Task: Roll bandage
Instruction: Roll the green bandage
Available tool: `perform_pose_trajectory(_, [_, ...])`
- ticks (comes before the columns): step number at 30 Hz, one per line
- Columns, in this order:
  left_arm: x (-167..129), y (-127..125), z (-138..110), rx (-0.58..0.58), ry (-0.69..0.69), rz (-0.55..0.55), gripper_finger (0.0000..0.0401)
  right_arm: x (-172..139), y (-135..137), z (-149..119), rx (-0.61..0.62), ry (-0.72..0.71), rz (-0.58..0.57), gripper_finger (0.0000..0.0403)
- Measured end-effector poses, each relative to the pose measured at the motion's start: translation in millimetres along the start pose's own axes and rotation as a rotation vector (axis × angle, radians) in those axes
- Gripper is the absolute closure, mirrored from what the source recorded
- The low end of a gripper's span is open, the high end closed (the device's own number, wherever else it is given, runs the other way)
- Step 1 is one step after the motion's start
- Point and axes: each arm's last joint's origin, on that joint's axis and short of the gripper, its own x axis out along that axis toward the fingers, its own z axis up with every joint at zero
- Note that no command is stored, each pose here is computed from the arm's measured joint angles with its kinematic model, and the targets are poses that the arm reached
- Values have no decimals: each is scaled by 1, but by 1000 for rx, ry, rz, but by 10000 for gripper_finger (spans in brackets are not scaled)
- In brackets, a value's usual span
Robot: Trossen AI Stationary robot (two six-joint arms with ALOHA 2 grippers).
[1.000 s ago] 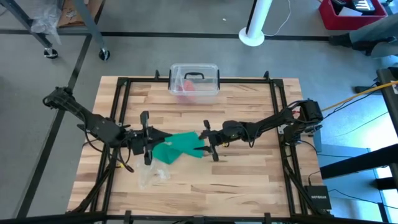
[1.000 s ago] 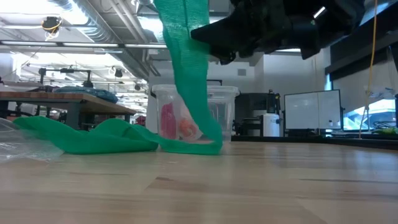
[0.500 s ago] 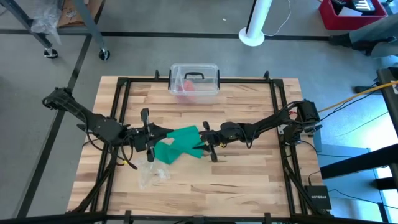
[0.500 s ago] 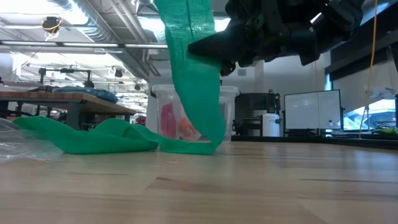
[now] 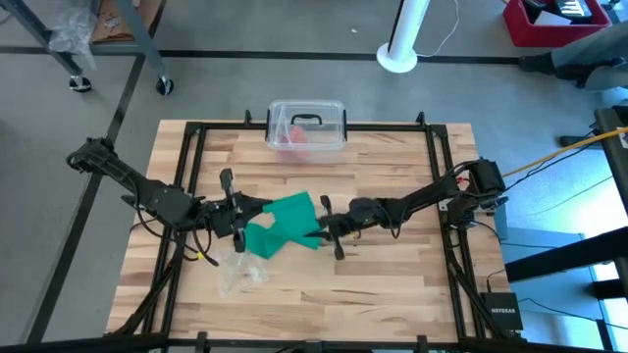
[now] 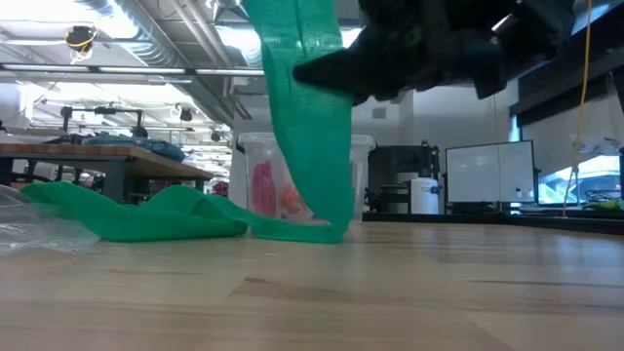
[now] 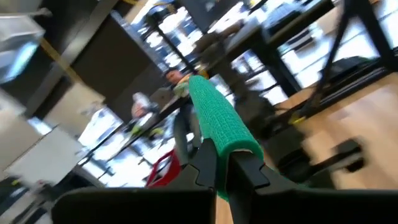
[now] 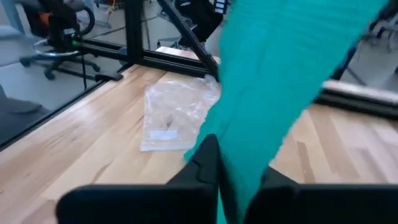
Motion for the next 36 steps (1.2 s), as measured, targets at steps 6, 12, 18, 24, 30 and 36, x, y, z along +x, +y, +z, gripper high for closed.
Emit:
perform_pose_trajectory(6, [0,3,-2,11,80,95,397,9,32,20,-89,18,-9,396])
perform_pose_trajectory(12, [0,3,-5,43,129,120,397,18,75,49,-277,104,-63,394])
perform_pose_trajectory(18, [2,2,-10,39,161,115,397,19,90,96,-489,178,-88,397])
perform_pose_trajectory(24, [5,1,-17,45,203,113,398,9,83,162,-526,164,-90,399])
perform_pose_trajectory(30, [11,-3,-21,60,231,110,399,-2,84,215,-556,108,-76,400])
perform_pose_trajectory(36, [20,-10,-25,69,256,104,399,-17,87,261,-573,-2,-84,399])
